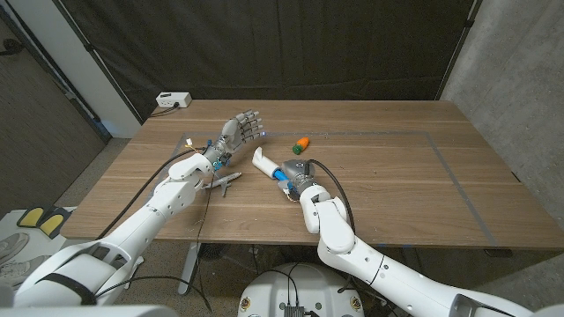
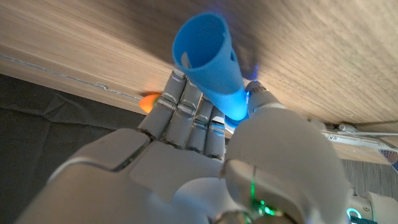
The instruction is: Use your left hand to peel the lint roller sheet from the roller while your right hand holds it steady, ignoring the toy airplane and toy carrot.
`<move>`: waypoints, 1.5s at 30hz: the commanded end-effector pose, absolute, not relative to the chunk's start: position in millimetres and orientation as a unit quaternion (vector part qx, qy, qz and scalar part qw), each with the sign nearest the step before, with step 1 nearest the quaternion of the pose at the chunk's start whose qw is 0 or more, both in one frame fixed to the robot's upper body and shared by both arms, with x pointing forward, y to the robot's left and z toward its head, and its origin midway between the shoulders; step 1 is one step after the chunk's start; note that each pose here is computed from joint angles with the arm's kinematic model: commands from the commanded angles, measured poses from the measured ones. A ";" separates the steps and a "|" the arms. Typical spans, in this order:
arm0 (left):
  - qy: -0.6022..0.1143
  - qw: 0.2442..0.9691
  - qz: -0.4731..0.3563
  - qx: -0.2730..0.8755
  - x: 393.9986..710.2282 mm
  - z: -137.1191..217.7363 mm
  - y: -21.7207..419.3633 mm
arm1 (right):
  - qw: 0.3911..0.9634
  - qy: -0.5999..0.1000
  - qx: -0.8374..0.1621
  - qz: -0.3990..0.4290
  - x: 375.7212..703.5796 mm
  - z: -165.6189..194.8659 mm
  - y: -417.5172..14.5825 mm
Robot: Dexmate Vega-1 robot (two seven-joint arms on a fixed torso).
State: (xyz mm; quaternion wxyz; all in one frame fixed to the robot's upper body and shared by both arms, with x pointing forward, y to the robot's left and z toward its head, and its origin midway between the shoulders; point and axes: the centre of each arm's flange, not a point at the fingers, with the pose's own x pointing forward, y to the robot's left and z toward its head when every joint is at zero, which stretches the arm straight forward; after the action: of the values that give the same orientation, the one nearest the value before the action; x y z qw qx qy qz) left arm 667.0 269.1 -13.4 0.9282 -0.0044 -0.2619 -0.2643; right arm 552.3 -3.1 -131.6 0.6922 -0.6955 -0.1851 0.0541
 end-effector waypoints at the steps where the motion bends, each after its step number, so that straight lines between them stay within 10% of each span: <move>1: -0.255 0.929 -0.267 0.000 669.2 -12.0 268.9 | 0.751 -0.252 -0.610 0.014 562.3 -124.4 -20.9; 20: -0.255 0.929 -0.267 0.006 673.2 -5.0 265.8 | 0.822 -0.319 -0.466 -0.072 563.9 -110.2 -72.2; 45: -0.286 0.904 -0.310 0.068 673.6 28.8 263.3 | 0.783 -0.360 -0.475 -0.179 561.0 -91.3 -86.6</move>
State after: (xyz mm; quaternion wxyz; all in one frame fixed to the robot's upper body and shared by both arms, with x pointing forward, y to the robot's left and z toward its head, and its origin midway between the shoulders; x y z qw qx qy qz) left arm 677.1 263.8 6.6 0.9216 0.0179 -0.2650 -0.2829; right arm 558.8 -86.0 -97.4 0.7998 -0.4658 -0.3435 -0.1596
